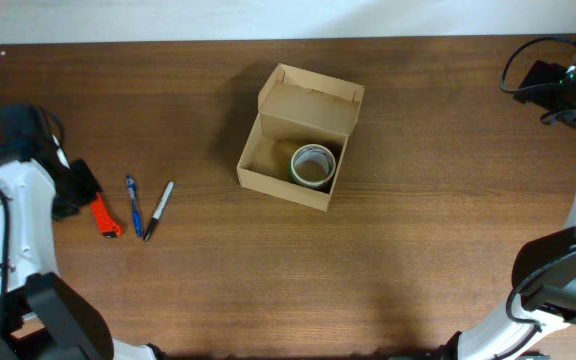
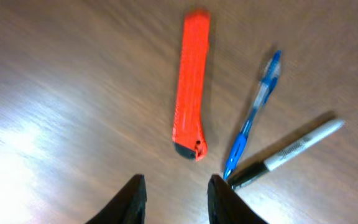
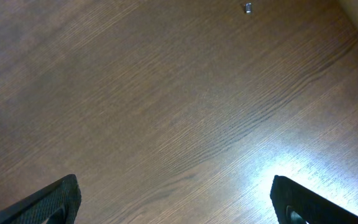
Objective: Pack container
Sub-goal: 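Move the left gripper back to the red cutter and grasp it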
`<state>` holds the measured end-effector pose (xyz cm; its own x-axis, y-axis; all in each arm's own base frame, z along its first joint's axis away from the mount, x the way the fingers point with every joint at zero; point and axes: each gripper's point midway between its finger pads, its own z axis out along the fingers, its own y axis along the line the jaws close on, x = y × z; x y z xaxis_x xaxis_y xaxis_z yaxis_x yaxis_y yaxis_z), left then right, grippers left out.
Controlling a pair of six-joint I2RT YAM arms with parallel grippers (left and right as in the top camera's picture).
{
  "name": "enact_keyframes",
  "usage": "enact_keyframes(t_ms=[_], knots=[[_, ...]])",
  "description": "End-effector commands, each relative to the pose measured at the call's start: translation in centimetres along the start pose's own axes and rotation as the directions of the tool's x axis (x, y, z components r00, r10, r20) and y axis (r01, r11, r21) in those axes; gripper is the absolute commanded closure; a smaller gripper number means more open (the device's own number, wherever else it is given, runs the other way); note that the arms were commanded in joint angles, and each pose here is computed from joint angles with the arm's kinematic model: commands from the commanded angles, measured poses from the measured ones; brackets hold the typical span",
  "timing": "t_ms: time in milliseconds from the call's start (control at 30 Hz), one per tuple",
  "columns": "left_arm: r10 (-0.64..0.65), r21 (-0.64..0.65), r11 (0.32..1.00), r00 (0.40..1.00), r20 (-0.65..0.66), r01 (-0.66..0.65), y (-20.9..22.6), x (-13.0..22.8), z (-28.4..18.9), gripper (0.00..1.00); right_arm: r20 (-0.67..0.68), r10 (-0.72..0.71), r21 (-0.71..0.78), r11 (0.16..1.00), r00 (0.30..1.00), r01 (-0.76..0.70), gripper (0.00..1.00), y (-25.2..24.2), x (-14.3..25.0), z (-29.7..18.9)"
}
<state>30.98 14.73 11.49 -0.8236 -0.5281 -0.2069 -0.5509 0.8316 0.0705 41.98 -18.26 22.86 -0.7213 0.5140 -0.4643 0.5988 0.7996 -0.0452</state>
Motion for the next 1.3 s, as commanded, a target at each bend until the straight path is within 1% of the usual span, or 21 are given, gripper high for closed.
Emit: enact_keyframes(t_ms=[0, 133, 167, 233, 333, 433, 567, 700, 833, 1133, 1267], knots=[[-0.031, 0.026, 0.999, 0.997, -0.077, 0.033, -0.5, 3.2, 2.8, 0.66, 0.026, 0.004, 0.004, 1.0, 1.0, -0.004, 0.01, -0.3, -0.6, -0.8], [-0.031, 0.025, 0.999, 0.996, -0.08, 0.034, -0.6, 4.3, 5.8, 0.64, 0.026, 0.004, 0.004, 1.0, 1.0, -0.004, 0.01, -0.3, -0.6, -0.8], [-0.032, 0.029, 0.999, 0.997, -0.066, 0.034, -0.8, 4.1, 6.7, 0.61, 0.026, 0.004, 0.004, 1.0, 1.0, -0.004, 0.01, -0.3, -0.6, -0.8], [-0.032, 0.03, 0.999, 0.998, -0.057, 0.034, -0.8, 3.8, 7.1, 0.58, 0.026, 0.004, 0.004, 1.0, 1.0, -0.004, 0.01, -0.3, -0.6, -0.8], [-0.029, 0.034, 0.999, 0.999, -0.041, 0.03, -1.0, 3.2, 7.7, 0.48, 0.026, 0.004, 0.004, 1.0, 1.0, -0.004, 0.01, -0.3, -0.6, -0.8], [-0.029, 0.05, 0.998, 0.998, -0.051, 0.032, -1.3, 3.1, 8.5, 0.43, 0.025, 0.004, 0.004, 1.0, 1.0, -0.004, 0.01, -0.3, -0.6, -0.8], [-0.044, 0.106, 0.993, 0.992, -0.117, 0.057, -1.9, 4.1, 9.8, 0.42, 0.026, 0.004, 0.004, 1.0, 1.0, -0.004, 0.01, -0.3, -0.6, -0.8], [-0.069, 0.099, 0.991, 0.986, -0.151, 0.084, -1.2, 4.2, 11.0, 0.42, 0.026, 0.004, 0.004, 1.0, 1.0, -0.004, 0.0, -0.3, -0.6, -0.8], [-0.082, 0.101, 0.99, 0.988, -0.131, 0.095, -0.7, 3.5, 11.6, 0.43, 0.026, 0.004, 0.004, 1.0, 1.0, -0.004, 0.01, -0.3, -0.6, -0.8], [-0.008, 0.113, 0.993, 0.994, -0.105, 0.02, -1.0, 2.7, 13.2, 0.43, 0.025, 0.004, 0.004, 1.0, 1.0, -0.004, 0.01, -0.3, -0.6, -0.8], [-0.008, 0.113, 0.993, 0.995, -0.102, 0.02, -1.1, 2.5, 14.0, 0.43, 0.025, 0.004, 0.004, 1.0, 1.0, -0.004, 0.01, -0.3, -0.6, -0.8]])
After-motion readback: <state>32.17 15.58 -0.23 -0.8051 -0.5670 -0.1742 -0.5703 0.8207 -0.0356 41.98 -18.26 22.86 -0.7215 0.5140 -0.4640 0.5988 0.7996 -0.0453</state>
